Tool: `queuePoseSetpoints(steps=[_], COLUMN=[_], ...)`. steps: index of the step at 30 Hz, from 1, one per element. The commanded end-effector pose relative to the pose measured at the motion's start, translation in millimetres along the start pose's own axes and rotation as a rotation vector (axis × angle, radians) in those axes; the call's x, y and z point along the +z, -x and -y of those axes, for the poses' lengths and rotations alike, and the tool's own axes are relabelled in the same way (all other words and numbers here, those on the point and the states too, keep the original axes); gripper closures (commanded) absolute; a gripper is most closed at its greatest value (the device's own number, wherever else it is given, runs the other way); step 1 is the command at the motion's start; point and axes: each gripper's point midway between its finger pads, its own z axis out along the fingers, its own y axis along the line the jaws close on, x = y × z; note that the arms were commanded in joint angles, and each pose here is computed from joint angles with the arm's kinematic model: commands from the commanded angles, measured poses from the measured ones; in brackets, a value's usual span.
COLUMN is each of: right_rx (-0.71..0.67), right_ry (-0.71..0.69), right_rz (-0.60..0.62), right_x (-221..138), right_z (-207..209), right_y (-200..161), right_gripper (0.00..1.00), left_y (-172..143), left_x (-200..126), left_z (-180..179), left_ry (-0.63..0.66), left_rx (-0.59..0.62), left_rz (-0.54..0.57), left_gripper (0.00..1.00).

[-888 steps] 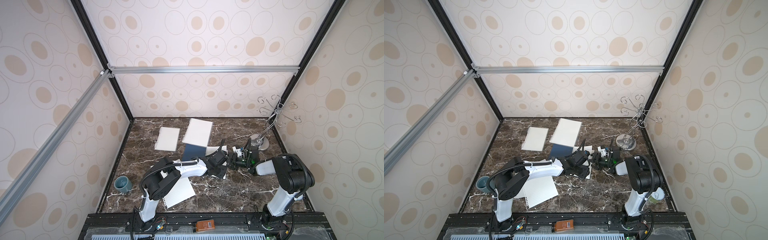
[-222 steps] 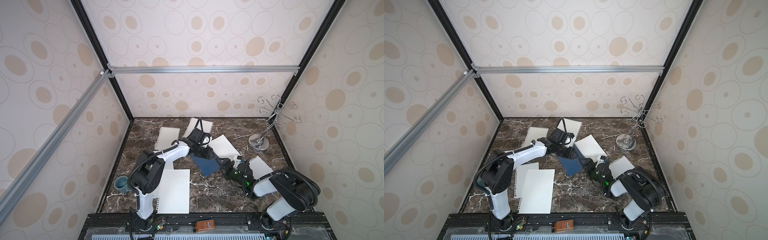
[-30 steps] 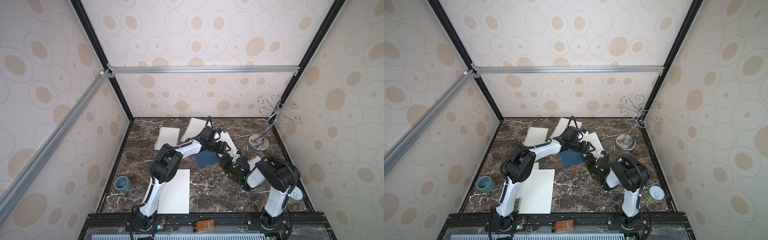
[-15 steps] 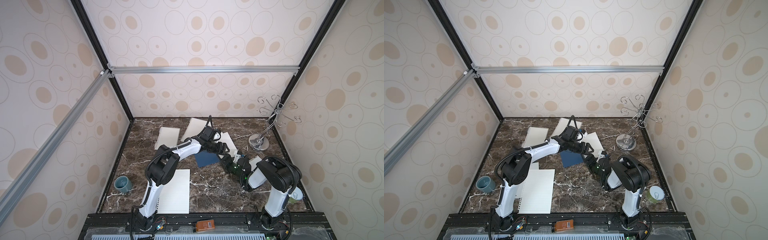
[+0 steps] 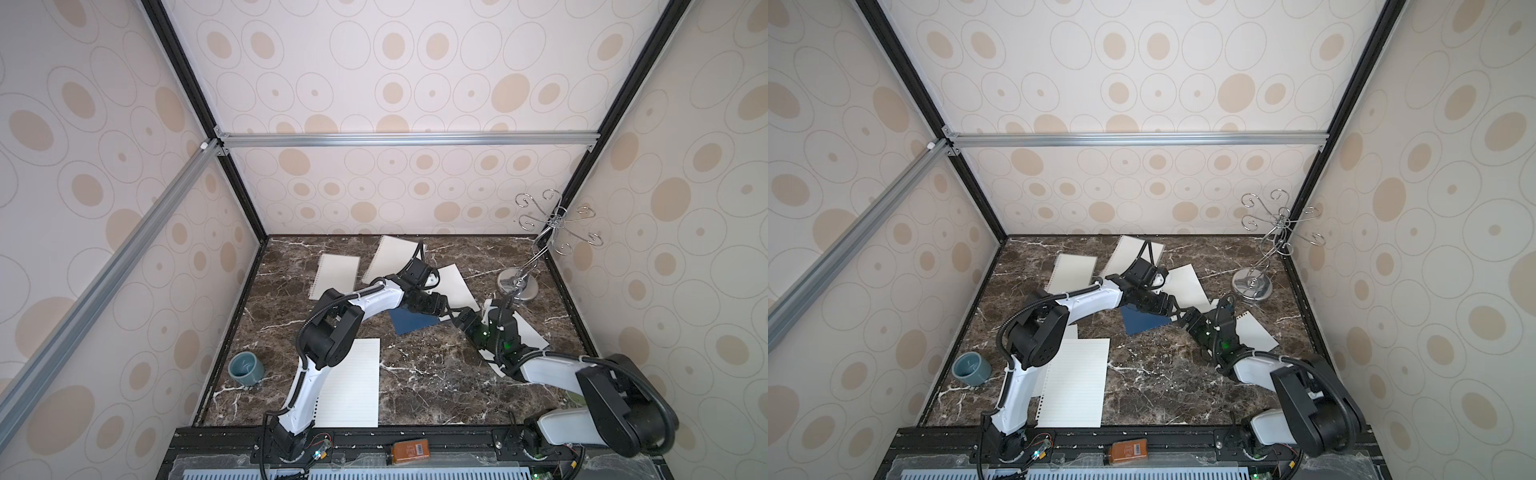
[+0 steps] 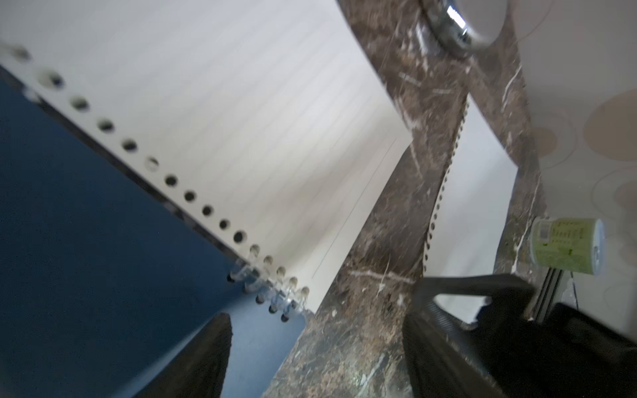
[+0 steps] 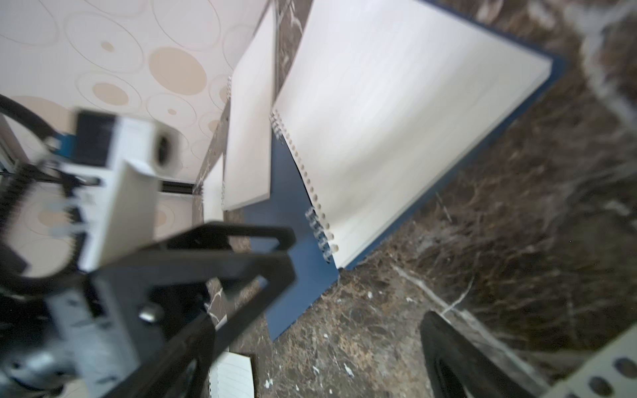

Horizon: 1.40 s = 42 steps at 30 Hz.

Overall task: Tear off pages from different notebooks
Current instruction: Adjust the notebook at the center of the board.

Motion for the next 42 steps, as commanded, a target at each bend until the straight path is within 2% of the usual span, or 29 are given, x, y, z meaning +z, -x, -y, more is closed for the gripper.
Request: queuePoseSetpoints(steps=[1,7,12,14,21,31,35,42], right_rx=[-0.047,-0.075,-0.045,-0.047,-0.074,-0.057,-0.053,-0.077], right_ry=[-0.04,-0.044,-0.041,-0.038,-0.04,-0.052,-0.057,-0.077], right_rz=[0.026,-0.002,0.031,0.032,0.017,-0.004,-0.007,-0.013], right_x=[-17,-37,-46,-48,-53,-52,-52,-57], right_z=[0,0,7,6,4,12,14,12], right_y=[15,11,21,24,27,19,18,19], right_gripper=[0.04,0.04,0.04,0.04,0.03,0.04,0.04,0.03], left_y=[-41,-41,-45,-36,27,65,65,42], left_x=[26,38,44,36,-16,-20,-5,26], left_z=[12,18,37,38,27,7,-11,-24], left_ry=[-0.008,-0.018,-0.044,-0.022,0.111,0.095,0.128,0.106], left_rx=[0.039,0.042,0.067,0.073,0.116,0.09,0.081,0.068], left_rz=[-0.123,-0.122,-0.134,-0.097,0.072,0.128,0.082,0.001], left_gripper=[0.22,0.22,0.25,0.25,0.23,0.22,0.22,0.23])
